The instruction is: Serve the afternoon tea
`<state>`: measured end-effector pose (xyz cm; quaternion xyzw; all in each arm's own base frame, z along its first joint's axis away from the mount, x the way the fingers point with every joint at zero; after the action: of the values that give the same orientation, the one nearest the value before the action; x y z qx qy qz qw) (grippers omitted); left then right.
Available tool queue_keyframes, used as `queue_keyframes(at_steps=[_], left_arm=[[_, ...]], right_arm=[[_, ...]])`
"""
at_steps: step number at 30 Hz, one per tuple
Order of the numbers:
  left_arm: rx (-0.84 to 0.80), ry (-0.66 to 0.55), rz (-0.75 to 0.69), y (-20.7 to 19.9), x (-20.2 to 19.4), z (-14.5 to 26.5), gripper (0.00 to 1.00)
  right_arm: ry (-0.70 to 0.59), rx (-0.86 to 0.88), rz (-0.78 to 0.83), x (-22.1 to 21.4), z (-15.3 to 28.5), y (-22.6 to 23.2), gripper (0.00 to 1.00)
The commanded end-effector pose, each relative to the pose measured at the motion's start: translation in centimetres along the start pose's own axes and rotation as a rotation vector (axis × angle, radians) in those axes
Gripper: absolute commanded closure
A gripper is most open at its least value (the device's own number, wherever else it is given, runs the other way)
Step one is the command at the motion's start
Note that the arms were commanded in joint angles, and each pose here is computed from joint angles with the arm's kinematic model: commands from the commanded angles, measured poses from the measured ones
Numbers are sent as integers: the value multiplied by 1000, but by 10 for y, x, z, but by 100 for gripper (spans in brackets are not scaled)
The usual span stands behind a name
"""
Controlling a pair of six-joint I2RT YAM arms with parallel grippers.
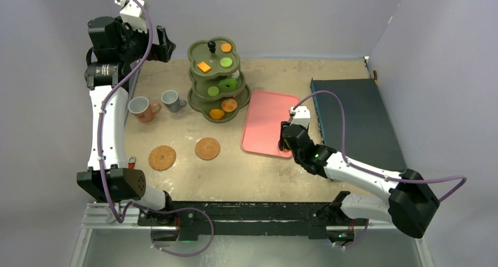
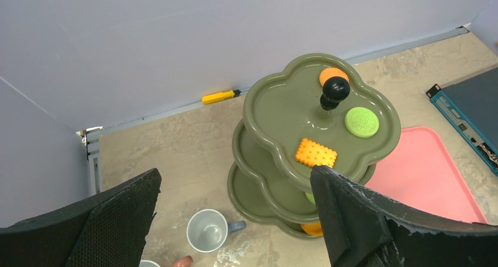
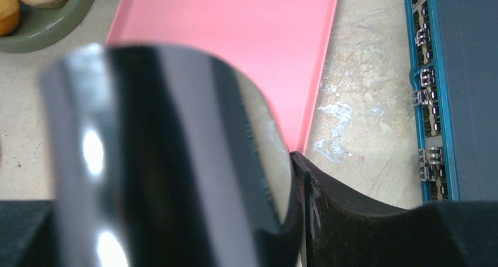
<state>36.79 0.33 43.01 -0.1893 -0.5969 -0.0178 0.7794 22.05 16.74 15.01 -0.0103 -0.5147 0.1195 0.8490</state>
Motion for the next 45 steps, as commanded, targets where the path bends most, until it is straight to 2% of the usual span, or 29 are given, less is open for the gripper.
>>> queue_keyframes(at_steps=[1,14,19,24,32,44,45], left_arm=[[-13,-60,-19,-7,17,11,1],[-11,-65,-26,-8,21,13,1],[-10,-65,-26,-8,21,14,1],[-5,-67,-29,-7,22,14,1],[-1,-65,-26,-7,22,13,1],[5,-54,-16,-5,19,13,1],[3,-54,-14,-6,19,13,1]], right_arm=[[1,-34,-14,5,1,4,47],[12,-40,-33,-4,5,10,50],[-18,-62,-21,2,8,11,59],[-102,-61,-22,28,16,12,65],[-277,-17,-35,104,29,20,64],[-642,170,-23,293,44,77,63],[-654,184,9,299,39,85,63]])
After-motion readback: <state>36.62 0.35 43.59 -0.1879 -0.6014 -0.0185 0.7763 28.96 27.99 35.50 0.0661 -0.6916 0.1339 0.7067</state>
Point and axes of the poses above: each gripper's point midway between its finger pads, its own z axis back along the fingers, its own y axis along the line the jaws close on, x = y × z, the point moved 7 cm from there along z, back along the fingers, and after that the axes turned 15 degrees about z, right-handed, at the moved point
